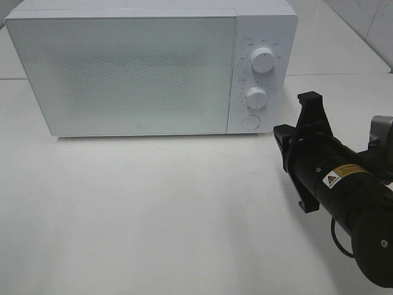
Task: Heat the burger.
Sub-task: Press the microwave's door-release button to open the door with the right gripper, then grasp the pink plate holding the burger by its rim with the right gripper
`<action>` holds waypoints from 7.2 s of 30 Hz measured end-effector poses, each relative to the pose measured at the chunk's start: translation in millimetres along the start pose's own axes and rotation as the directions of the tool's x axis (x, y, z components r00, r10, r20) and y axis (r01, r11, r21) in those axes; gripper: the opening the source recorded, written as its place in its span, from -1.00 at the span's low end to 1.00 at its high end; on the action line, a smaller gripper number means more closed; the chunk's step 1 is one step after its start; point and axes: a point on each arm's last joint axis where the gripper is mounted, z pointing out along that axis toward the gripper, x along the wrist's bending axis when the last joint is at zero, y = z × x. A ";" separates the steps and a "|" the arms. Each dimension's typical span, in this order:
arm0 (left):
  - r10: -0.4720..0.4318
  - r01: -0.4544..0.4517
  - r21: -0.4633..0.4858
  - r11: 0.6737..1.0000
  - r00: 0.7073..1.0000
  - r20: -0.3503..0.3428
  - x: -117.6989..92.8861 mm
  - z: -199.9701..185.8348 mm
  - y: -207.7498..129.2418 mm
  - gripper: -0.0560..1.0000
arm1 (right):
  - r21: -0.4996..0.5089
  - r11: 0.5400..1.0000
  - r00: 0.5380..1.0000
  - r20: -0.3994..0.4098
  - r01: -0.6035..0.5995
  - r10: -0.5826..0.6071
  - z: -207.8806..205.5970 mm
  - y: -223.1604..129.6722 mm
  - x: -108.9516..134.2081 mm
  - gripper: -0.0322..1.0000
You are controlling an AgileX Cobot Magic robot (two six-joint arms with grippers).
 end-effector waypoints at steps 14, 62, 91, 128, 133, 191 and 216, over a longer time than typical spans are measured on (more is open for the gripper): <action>0.000 0.000 0.000 1.000 1.000 0.000 0.0 0.0 0.0 0.93 | -0.038 0.984 0.983 0.056 -0.173 0.175 8.8 -5.3 3.3 -0.93; 0.000 0.000 0.000 1.000 1.000 0.000 0.0 0.0 0.0 0.93 | -0.141 0.981 0.972 0.171 -0.136 0.160 105.9 -21.4 -6.6 -0.93; 0.000 0.000 0.000 1.000 1.000 0.000 0.0 0.0 0.0 0.93 | -0.150 0.975 0.963 0.190 -0.162 0.190 139.7 -27.8 -20.2 -0.93; 0.000 0.000 -0.001 1.000 1.000 0.000 0.0 -0.1 -0.1 0.93 | -0.207 0.949 0.948 0.163 -0.239 0.275 158.3 -31.6 -16.2 -0.93; 0.000 0.000 -0.001 1.000 1.000 0.000 0.0 -0.1 -0.1 0.93 | -0.201 0.949 0.944 0.174 -0.244 0.280 157.9 -32.0 -15.3 -0.93; 0.000 0.000 -0.001 1.000 1.000 0.000 0.0 -0.1 -0.1 0.93 | 0.756 0.228 0.483 -0.131 0.613 -0.865 30.7 -27.2 60.1 -0.93; 0.000 0.000 -0.001 1.000 1.000 0.000 0.0 -0.1 -0.1 0.93 | 0.102 -0.937 -0.307 -0.928 0.333 -0.211 16.3 -17.1 98.4 -0.92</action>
